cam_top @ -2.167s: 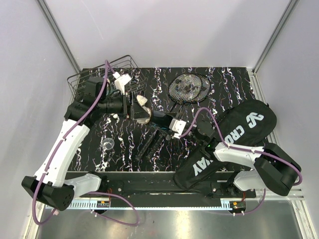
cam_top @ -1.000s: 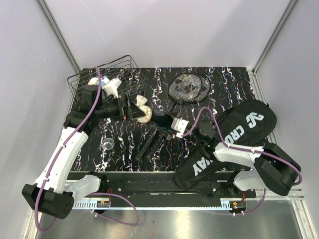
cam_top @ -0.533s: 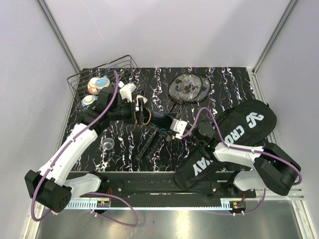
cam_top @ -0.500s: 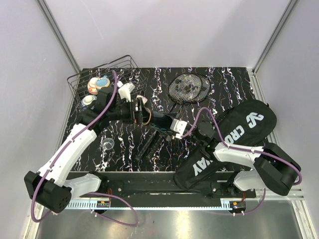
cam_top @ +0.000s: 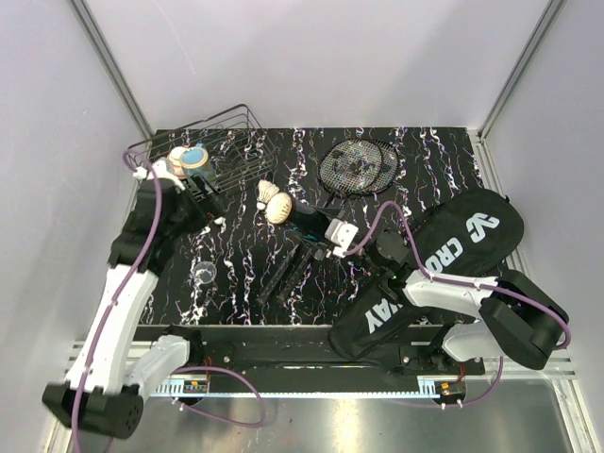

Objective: Pack up the badminton gear

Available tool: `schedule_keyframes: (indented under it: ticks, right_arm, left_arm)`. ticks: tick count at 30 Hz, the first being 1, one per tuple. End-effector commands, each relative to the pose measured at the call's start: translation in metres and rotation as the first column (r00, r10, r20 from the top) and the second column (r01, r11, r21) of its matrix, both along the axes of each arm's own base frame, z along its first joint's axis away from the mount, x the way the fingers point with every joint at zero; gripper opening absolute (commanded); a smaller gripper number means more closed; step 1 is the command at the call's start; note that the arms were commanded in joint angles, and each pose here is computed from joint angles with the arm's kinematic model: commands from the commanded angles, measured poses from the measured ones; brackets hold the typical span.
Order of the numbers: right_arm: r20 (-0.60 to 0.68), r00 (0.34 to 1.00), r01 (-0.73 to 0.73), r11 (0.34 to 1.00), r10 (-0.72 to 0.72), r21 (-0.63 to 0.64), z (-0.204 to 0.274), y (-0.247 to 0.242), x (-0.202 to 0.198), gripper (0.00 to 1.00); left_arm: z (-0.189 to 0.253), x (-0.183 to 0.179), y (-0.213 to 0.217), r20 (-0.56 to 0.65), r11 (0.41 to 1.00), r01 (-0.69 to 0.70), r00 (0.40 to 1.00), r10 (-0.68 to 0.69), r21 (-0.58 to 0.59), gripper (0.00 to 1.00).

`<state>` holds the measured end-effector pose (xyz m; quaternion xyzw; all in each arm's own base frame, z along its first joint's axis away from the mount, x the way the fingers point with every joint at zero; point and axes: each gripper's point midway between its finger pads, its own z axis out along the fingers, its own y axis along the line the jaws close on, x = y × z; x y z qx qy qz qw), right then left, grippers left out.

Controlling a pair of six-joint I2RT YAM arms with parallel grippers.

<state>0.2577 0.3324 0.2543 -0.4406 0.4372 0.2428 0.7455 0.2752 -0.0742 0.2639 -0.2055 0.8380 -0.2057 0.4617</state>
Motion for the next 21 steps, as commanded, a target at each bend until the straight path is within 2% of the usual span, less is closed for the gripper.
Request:
schedule_keyframes:
  ticks: [1,3,4,6,7,8,9,10,12,13,14,16,17,19,21]
  right_arm:
    - [0.029,0.997,0.074,0.987,-0.078,0.145,0.034,-0.013,0.007,0.43]
    - [0.040,0.995,0.086,0.981,-0.094,0.174,0.038,-0.019,0.006,0.42]
    - [0.044,0.994,0.090,0.978,-0.100,0.186,0.040,-0.021,0.005,0.42]
    - [0.060,0.993,0.082,0.973,-0.097,0.217,0.045,-0.026,0.000,0.42]
    - [0.065,0.993,0.080,0.970,-0.098,0.230,0.048,-0.028,-0.001,0.42]
    - [0.067,0.993,0.077,0.969,-0.095,0.236,0.048,-0.029,-0.003,0.42]
    - [0.068,0.993,0.076,0.968,-0.095,0.240,0.048,-0.029,-0.003,0.42]
    - [0.071,0.993,0.071,0.969,-0.090,0.238,0.048,-0.028,-0.004,0.42]
    - [0.069,0.993,0.079,0.968,-0.098,0.238,0.049,-0.029,-0.003,0.42]
    - [0.067,0.992,0.089,0.966,-0.108,0.241,0.049,-0.031,-0.001,0.42]
    - [0.065,0.992,0.092,0.966,-0.111,0.241,0.049,-0.031,-0.001,0.42]
    - [0.069,0.990,0.099,0.962,-0.120,0.253,0.052,-0.034,-0.001,0.42]
    - [0.069,0.990,0.099,0.961,-0.120,0.256,0.053,-0.035,-0.002,0.42]
    - [0.073,0.990,0.099,0.958,-0.123,0.268,0.055,-0.037,-0.003,0.42]
    - [0.072,0.989,0.102,0.957,-0.126,0.270,0.054,-0.039,-0.005,0.42]
  left_arm:
    - [-0.046,0.043,-0.017,-0.105,0.995,0.094,0.990,-0.090,0.035,0.93]
    - [-0.054,0.059,-0.026,-0.128,0.990,0.138,0.983,-0.131,0.044,0.93]
    - [-0.071,0.069,-0.034,-0.163,0.981,0.182,0.972,-0.169,0.072,0.91]
    - [-0.077,0.092,-0.034,-0.137,0.976,0.155,0.981,-0.135,0.150,0.88]
    - [-0.098,0.102,-0.039,-0.176,0.962,0.181,0.973,-0.146,0.202,0.84]
    - [-0.095,0.118,-0.038,-0.160,0.955,0.157,0.980,-0.119,0.253,0.80]
    - [-0.100,0.125,-0.042,-0.178,0.946,0.171,0.976,-0.124,0.276,0.79]
    - [-0.124,0.135,-0.050,-0.243,0.933,0.203,0.961,-0.133,0.296,0.79]
    - [-0.117,0.155,-0.052,-0.259,0.940,0.158,0.963,-0.079,0.303,0.81]
    - [-0.136,0.161,-0.056,-0.308,0.948,0.124,0.951,-0.029,0.293,0.82]
    - [-0.127,0.171,-0.048,-0.295,0.938,0.050,0.954,0.057,0.342,0.83]
    - [-0.145,0.180,-0.055,-0.323,0.921,0.009,0.938,0.128,0.390,0.85]
    - [-0.136,0.188,-0.049,-0.305,0.899,-0.043,0.933,0.193,0.437,0.85]
    - [-0.154,0.194,-0.055,-0.328,0.876,-0.078,0.909,0.259,0.476,0.85]
    - [-0.148,0.204,-0.053,-0.292,0.849,-0.133,0.902,0.318,0.511,0.86]
